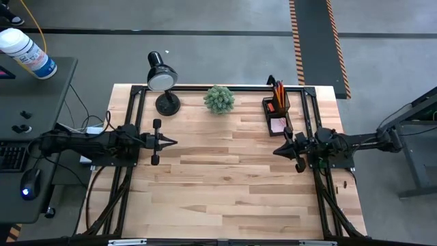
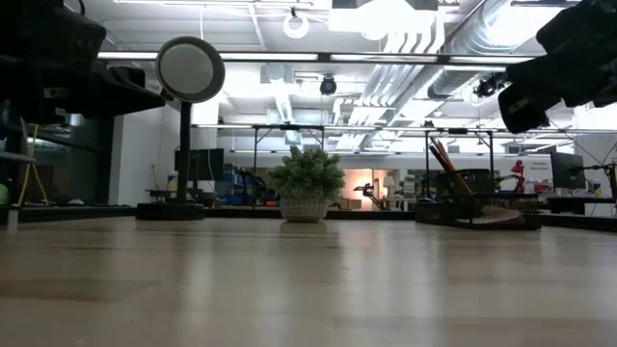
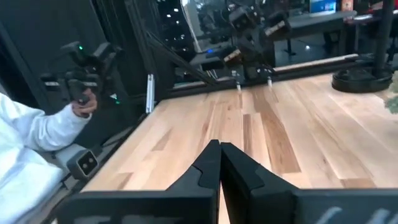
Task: Pick and place office supplies into organizer
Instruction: Return to Home Position
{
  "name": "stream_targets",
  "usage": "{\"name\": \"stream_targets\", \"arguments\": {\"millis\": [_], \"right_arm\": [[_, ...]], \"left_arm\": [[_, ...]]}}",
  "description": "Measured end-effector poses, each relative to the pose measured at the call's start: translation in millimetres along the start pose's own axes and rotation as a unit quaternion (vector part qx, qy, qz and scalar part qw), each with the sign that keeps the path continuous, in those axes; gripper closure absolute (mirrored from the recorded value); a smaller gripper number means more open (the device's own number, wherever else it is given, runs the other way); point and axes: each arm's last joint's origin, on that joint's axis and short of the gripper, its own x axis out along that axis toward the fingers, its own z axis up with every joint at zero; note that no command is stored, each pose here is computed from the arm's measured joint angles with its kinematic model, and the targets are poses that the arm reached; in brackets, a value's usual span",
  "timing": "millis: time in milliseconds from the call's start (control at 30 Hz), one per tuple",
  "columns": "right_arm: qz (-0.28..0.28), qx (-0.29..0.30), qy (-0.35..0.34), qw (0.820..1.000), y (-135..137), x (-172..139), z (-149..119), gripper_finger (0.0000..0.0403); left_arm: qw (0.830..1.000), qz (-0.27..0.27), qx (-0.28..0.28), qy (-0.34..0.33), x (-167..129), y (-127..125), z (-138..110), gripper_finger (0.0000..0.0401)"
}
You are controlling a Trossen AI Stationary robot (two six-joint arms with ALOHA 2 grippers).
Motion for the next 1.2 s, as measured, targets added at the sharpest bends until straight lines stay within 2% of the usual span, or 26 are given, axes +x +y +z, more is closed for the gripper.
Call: {"name": "stream_targets", "arguments": {"millis": [167,300,433,900,1000,1100,1200], "right_arm": [[0.014,-0.016,-0.018,1.000,2,-7,2,0.0402],[-0.013,-0.042,-0.040,0.998,2,-13,4,0.0401],[-0.018,-0.060,-0.034,0.997,1,-12,3,0.0402],[-0.001,-0.050,-0.026,0.998,4,-12,2,0.0401],[0.002,-0.050,-0.025,0.998,4,-11,2,0.0398],[0.002,-0.051,-0.025,0.998,4,-11,2,0.0401],[0.002,-0.053,-0.024,0.998,4,-11,1,0.0401]], "left_arm": [[1.000,-0.001,0.000,-0.001,0,0,0,0.0400],[1.000,-0.001,0.000,-0.001,0,0,0,0.0400],[1.000,-0.001,0.000,-0.001,0,0,0,0.0400],[1.000,-0.005,-0.001,-0.002,0,0,0,0.0400],[0.999,-0.006,-0.040,-0.016,0,0,3,0.0400],[0.991,-0.005,-0.124,-0.047,0,2,8,0.0400],[0.986,0.011,-0.157,-0.051,-1,4,9,0.0400]]}}
